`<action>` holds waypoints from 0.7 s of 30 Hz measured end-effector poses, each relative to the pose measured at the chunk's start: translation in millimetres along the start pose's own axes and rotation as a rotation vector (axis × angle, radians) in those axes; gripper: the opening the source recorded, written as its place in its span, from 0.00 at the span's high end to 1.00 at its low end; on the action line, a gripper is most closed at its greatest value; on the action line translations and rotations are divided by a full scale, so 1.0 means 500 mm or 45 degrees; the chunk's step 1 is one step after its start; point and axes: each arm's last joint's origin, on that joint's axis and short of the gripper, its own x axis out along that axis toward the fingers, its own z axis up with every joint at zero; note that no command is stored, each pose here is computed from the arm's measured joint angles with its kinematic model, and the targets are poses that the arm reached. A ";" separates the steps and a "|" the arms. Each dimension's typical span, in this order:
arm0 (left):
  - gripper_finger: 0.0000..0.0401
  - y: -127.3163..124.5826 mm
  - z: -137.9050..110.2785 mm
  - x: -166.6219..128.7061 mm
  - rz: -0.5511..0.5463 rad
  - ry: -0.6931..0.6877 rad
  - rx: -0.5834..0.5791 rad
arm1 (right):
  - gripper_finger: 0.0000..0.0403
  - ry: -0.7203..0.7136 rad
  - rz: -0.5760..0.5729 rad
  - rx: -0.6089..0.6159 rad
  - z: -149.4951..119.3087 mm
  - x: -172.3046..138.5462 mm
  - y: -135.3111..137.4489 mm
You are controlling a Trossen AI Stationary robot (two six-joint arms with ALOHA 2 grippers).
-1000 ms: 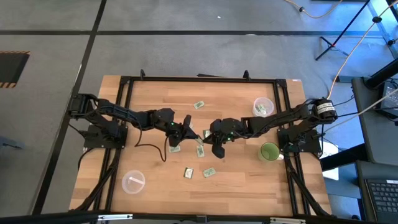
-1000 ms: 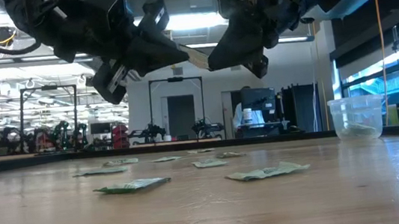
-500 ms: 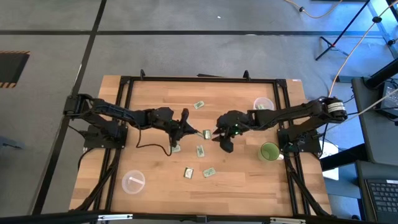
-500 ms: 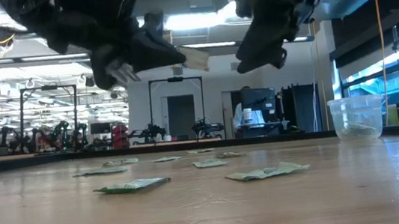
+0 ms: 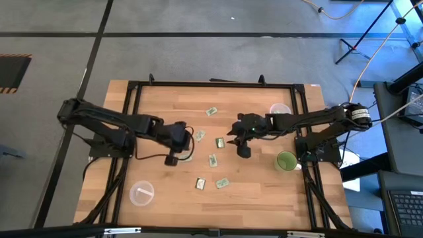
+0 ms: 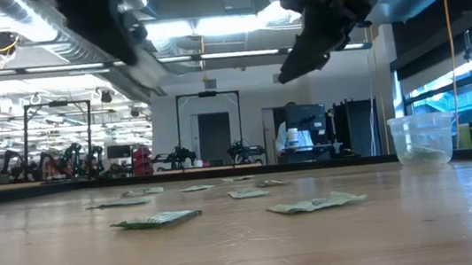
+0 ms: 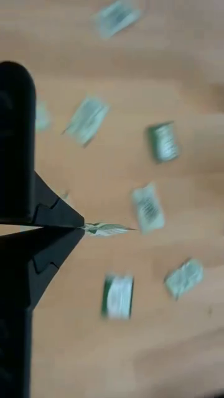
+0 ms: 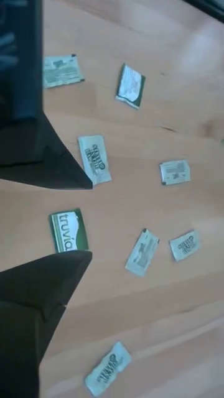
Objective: Pick and place items into bin
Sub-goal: Put the green stevia packet into the bottom white bin
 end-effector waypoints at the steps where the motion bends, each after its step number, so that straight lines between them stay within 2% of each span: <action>1: 0.99 -0.011 0.002 -0.008 -0.023 0.028 -0.071 | 0.57 0.000 -0.001 -0.010 0.000 0.000 -0.001; 6: 0.99 -0.069 0.006 -0.044 -0.161 0.143 -0.426 | 0.57 0.000 -0.009 -0.065 0.000 0.000 -0.006; 9: 0.99 -0.104 -0.005 -0.051 -0.280 0.251 -0.608 | 0.57 0.000 -0.011 -0.118 0.000 0.000 -0.006; 11: 1.00 -0.128 -0.016 -0.057 -0.301 0.329 -0.732 | 0.57 -0.002 -0.013 -0.156 0.000 0.000 -0.007; 13: 0.99 -0.149 -0.032 -0.062 -0.261 0.415 -0.842 | 0.57 -0.014 -0.016 -0.173 0.002 0.000 -0.009; 17: 1.00 -0.180 -0.071 -0.077 -0.086 0.562 -1.042 | 0.57 -0.041 -0.026 -0.184 0.007 0.000 -0.014; 21: 0.99 -0.209 -0.099 -0.084 0.005 0.617 -1.191 | 0.57 -0.045 -0.029 -0.182 0.007 0.000 -0.016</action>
